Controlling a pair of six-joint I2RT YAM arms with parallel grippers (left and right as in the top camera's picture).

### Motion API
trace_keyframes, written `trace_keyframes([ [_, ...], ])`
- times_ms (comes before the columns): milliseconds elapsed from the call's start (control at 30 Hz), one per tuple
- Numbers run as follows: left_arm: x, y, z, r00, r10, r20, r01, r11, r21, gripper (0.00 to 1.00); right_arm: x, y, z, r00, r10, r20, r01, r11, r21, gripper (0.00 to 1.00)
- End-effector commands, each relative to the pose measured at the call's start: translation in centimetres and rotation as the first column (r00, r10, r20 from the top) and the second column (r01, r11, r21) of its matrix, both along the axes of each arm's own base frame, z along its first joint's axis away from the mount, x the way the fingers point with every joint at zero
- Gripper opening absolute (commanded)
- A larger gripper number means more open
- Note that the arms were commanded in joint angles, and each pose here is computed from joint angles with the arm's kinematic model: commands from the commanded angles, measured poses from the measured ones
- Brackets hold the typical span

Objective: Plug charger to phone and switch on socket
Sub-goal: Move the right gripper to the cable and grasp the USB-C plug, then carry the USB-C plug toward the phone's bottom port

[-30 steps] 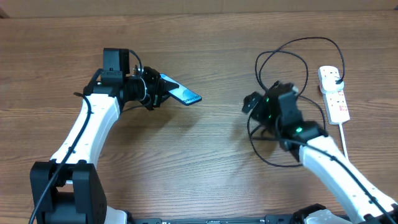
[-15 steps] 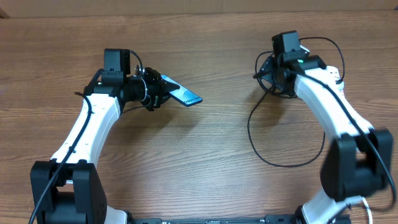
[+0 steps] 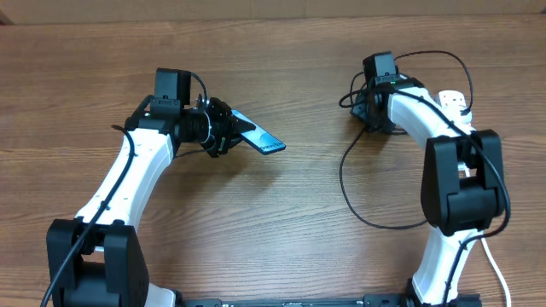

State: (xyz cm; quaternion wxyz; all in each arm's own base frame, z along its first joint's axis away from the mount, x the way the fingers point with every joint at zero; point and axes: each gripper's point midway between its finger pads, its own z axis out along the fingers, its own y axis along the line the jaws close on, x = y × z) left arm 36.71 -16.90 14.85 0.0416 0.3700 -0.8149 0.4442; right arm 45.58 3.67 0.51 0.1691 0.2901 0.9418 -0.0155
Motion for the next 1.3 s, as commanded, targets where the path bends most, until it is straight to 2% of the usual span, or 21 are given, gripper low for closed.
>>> trace_keyframes([
  [0,-0.1,-0.4,0.3,0.999,-0.029,0.015,0.029,0.999,-0.02,0.13,0.6,-0.3,0.2,1.0,-0.022,0.006,0.022,1.0,-0.004,0.58],
  [100,-0.1,-0.4,0.3,0.999,-0.028,0.015,0.028,0.999,-0.018,0.13,0.4,-0.3,0.1,1.0,-0.021,-0.001,0.021,1.0,-0.006,0.56],
  [333,-0.2,-0.4,0.2,1.0,-0.028,0.008,0.028,0.999,-0.018,0.14,-0.4,-0.3,-0.2,0.999,-0.024,-0.037,0.023,1.0,-0.009,0.37],
  [400,-0.4,-0.4,0.1,1.0,-0.028,-0.006,0.028,0.999,-0.017,0.05,-0.9,-0.4,-0.3,0.998,-0.023,-0.055,0.023,1.0,-0.012,0.35],
  [533,-0.5,-0.4,0.1,1.0,-0.027,-0.009,0.027,0.999,-0.017,0.04,-1.2,-0.4,-0.4,0.997,-0.023,-0.069,0.022,1.0,-0.011,0.34],
  [733,-0.9,-0.4,-0.1,0.999,-0.03,-0.034,0.029,0.999,-0.017,0.04,-1.3,0.8,-0.5,0.997,-0.002,-0.08,0.006,0.998,0.057,0.2],
  [867,-0.9,-0.4,-0.1,0.999,-0.029,-0.033,0.028,0.999,-0.016,0.04,-1.3,0.8,-0.5,0.997,-0.002,-0.077,0.006,0.998,0.056,0.15],
  [1000,-0.9,-0.3,-0.1,0.999,-0.033,-0.025,0.033,0.999,-0.013,0.04,-1.0,0.7,-0.4,0.998,0.004,-0.068,-0.001,0.999,0.053,0.04],
  [1167,-0.8,-0.6,0.5,0.995,-0.086,0.041,0.088,0.996,-0.032,0.04,0.6,1.0,1.3,0.996,0.084,-0.022,-0.083,0.996,0.036,0.04],
  [1267,-0.2,-1.0,1.8,0.984,-0.125,0.128,0.136,0.988,-0.076,0.04,1.9,1.2,3.8,0.987,0.161,0.022,-0.162,0.987,0.012,0.04],
])
